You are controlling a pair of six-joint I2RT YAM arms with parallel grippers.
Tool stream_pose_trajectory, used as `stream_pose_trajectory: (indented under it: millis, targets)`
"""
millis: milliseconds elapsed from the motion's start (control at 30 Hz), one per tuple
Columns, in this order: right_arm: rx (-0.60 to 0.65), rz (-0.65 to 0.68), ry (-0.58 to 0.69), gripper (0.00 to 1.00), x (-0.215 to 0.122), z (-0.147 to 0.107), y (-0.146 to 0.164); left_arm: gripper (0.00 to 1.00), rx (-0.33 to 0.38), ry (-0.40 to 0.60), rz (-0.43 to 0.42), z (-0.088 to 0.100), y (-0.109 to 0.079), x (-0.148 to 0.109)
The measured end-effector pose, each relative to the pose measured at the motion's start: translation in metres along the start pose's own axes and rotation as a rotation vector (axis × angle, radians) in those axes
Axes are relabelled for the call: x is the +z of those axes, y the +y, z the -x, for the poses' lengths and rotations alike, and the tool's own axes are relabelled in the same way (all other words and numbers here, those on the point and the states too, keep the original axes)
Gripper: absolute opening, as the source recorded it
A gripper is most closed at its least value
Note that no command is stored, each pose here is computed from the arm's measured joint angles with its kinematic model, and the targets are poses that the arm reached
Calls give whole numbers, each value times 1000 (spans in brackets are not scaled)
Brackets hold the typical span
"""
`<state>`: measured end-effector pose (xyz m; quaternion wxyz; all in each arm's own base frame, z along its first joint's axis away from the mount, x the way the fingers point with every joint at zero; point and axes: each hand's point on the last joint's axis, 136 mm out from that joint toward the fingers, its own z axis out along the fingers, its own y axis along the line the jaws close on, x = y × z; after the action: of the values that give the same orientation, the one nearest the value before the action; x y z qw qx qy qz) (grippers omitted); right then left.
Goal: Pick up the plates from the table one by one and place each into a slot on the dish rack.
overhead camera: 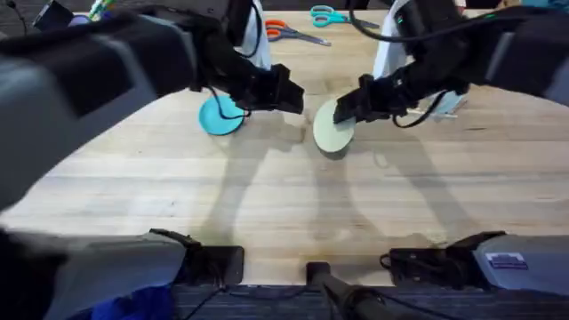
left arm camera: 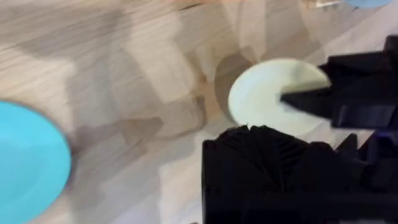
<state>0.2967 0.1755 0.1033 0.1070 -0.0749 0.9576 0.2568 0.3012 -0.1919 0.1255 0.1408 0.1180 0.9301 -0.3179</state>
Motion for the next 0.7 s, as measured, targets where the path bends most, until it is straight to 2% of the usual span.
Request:
stream_pose_trajectory:
  millis: [33,67,267,500,700]
  targets:
    - [-14,-6,-17,32,-7,1,2,41,13,-8,14,-2,-2,-7]
    - [-50,-26,-70,32,-28,1,6,41,39,-21,59,-10,-5,-27]
    - [-110,-86,-186,32,-71,-1,12,40,82,-56,157,-26,-7,-63]
    - [-155,-152,-318,32,-118,-9,15,40,117,-124,254,-37,-7,-99]
    - [-165,-203,-370,32,-144,-26,12,40,130,-171,332,-47,-3,-122]
